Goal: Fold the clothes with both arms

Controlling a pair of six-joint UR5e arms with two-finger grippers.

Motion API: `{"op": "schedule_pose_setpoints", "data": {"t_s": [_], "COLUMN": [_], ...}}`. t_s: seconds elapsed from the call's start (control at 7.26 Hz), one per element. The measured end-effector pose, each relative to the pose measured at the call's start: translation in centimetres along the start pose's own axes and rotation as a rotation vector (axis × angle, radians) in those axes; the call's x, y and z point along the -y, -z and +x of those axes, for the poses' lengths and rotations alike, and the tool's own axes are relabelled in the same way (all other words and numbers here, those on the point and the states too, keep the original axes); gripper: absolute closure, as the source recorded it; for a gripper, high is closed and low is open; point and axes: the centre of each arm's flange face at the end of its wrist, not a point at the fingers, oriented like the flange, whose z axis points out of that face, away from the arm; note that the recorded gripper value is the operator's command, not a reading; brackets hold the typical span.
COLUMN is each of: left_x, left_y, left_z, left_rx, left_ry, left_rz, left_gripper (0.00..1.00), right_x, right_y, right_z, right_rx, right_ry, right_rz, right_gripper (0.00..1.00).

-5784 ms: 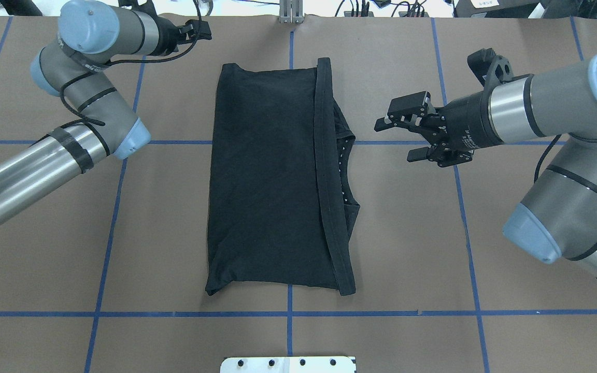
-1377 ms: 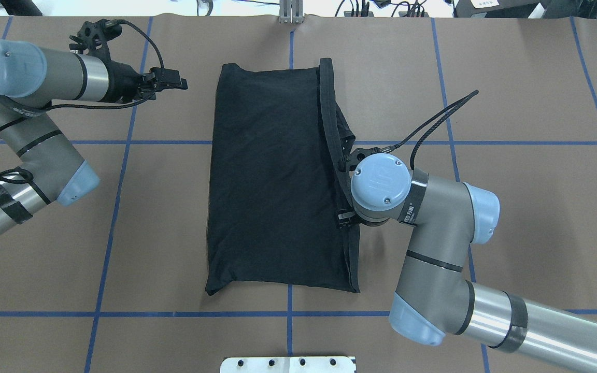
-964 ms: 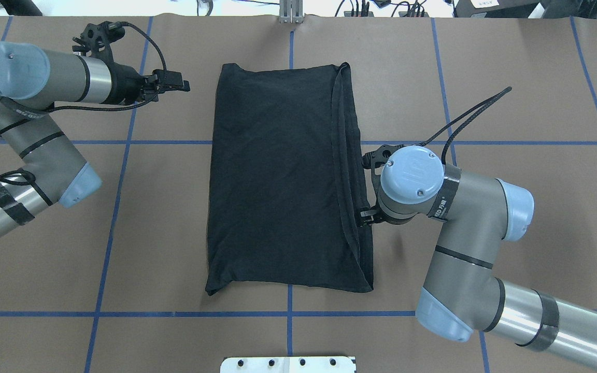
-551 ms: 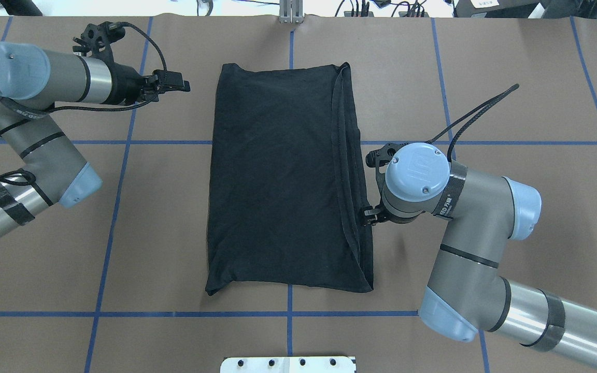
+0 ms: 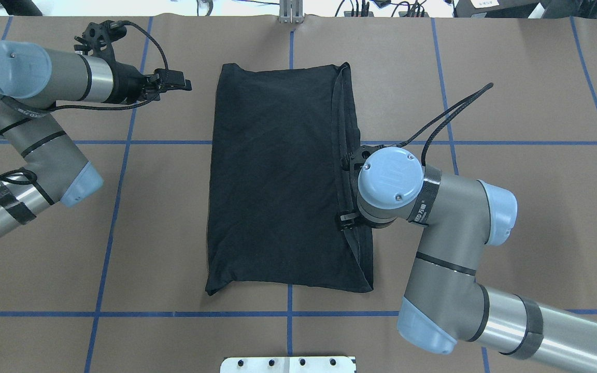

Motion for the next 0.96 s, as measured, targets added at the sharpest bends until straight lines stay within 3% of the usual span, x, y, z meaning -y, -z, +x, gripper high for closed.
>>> {"op": "schedule_pose_setpoints", "data": {"t_s": [0.96], "left_x": [0.1], "left_y": [0.0], "left_z": [0.5], "left_rx": [-0.006], "left_ry": [0.001], "left_rz": [0.002], "left_gripper": [0.0], "right_x": [0.4], "right_y": [-3.4], "right_z": [-2.6], "right_rx": [-0.052], "right_ry": [0.016], "right_rz": [-0.026], "right_gripper": [0.0]}}
